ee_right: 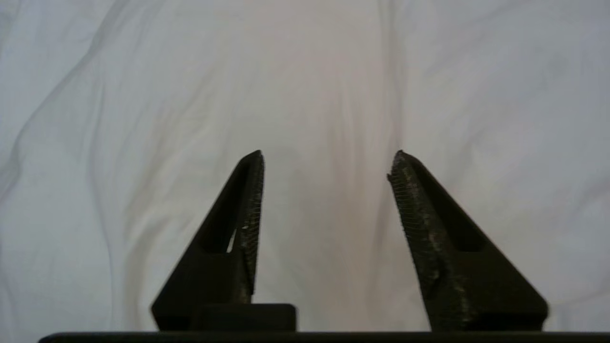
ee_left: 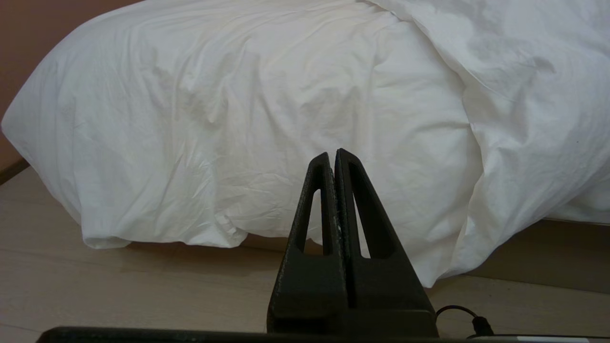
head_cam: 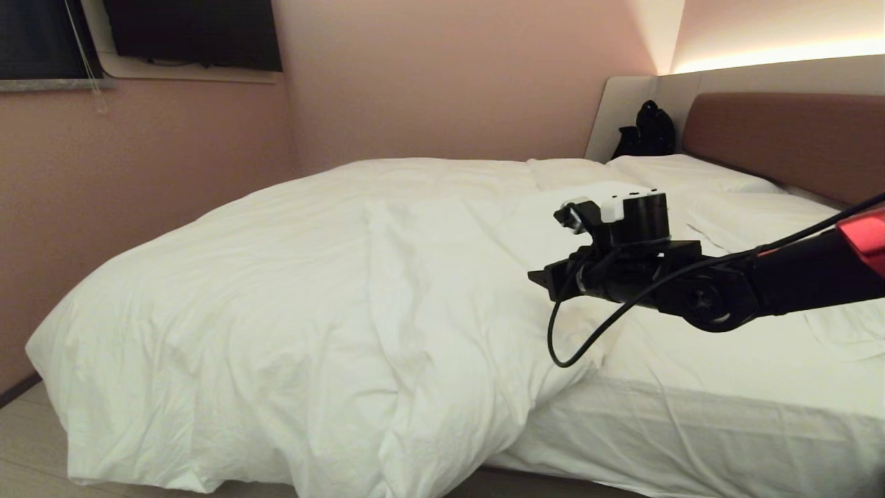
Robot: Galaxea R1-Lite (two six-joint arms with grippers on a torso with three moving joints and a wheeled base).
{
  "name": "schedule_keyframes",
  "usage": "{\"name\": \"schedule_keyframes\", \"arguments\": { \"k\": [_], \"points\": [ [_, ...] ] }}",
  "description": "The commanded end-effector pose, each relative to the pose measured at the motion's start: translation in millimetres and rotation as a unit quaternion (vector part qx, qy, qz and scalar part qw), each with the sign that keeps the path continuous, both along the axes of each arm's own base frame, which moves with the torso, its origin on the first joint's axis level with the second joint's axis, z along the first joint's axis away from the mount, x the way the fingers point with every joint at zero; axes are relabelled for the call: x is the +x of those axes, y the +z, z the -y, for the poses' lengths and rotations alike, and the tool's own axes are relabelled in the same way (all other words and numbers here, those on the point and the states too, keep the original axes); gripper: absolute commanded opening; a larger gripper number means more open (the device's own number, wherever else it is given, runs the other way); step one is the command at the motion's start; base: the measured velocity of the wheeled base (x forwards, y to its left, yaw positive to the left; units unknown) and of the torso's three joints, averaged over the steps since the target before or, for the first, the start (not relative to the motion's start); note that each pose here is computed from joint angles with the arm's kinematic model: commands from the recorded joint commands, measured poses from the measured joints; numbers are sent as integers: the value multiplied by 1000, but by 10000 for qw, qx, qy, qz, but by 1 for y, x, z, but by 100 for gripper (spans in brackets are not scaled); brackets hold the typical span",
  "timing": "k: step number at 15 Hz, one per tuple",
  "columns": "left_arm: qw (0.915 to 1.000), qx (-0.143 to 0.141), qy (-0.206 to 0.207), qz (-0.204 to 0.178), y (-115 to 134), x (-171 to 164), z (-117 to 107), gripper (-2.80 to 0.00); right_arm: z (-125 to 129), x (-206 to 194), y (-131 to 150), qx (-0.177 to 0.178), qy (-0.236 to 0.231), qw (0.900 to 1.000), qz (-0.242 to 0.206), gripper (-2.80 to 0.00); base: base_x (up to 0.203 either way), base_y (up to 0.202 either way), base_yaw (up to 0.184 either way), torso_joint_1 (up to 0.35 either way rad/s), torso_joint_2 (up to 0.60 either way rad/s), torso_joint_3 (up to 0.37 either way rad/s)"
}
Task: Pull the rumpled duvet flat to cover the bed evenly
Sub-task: Hold the folded corner of the quilt
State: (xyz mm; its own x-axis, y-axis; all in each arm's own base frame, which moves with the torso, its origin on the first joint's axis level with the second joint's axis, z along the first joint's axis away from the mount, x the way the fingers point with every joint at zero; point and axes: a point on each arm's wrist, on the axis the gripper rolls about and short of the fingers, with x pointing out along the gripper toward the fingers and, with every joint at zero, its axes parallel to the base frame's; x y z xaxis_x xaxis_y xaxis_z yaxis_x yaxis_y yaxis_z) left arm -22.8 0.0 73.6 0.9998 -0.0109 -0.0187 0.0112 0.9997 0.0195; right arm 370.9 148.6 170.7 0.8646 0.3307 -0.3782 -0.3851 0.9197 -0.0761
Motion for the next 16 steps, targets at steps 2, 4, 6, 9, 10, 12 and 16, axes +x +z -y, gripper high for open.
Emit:
{"name": "schedule_keyframes", "arguments": {
  "k": [2,4,6,9,10,12,16],
  "points": [
    [10000,2,1,1,0,0,0,-280,-11,9,-5,-2,58,10000,28,-280,0,0,0,0,0,0],
    [10000,2,1,1,0,0,0,-280,-21,18,-8,3,87,9999,83,-280,0,0,0,0,0,0],
    [10000,2,1,1,0,0,0,-280,-32,30,-16,-29,40,9999,123,-280,0,0,0,0,0,0],
    [10000,2,1,1,0,0,0,-280,-45,39,-21,-120,-98,9997,170,-280,0,0,0,0,0,0],
    [10000,2,1,1,0,0,0,-280,-51,42,-24,-183,-164,9996,138,-280,0,0,0,0,0,0],
    [10000,2,1,1,0,0,0,-280,-54,44,-25,-134,-219,9997,19,-280,0,0,0,0,0,0],
    [10000,2,1,1,0,0,0,-280,-56,49,-19,-130,-295,9987,-394,-280,0,0,0,0,0,0]
  ]
}}
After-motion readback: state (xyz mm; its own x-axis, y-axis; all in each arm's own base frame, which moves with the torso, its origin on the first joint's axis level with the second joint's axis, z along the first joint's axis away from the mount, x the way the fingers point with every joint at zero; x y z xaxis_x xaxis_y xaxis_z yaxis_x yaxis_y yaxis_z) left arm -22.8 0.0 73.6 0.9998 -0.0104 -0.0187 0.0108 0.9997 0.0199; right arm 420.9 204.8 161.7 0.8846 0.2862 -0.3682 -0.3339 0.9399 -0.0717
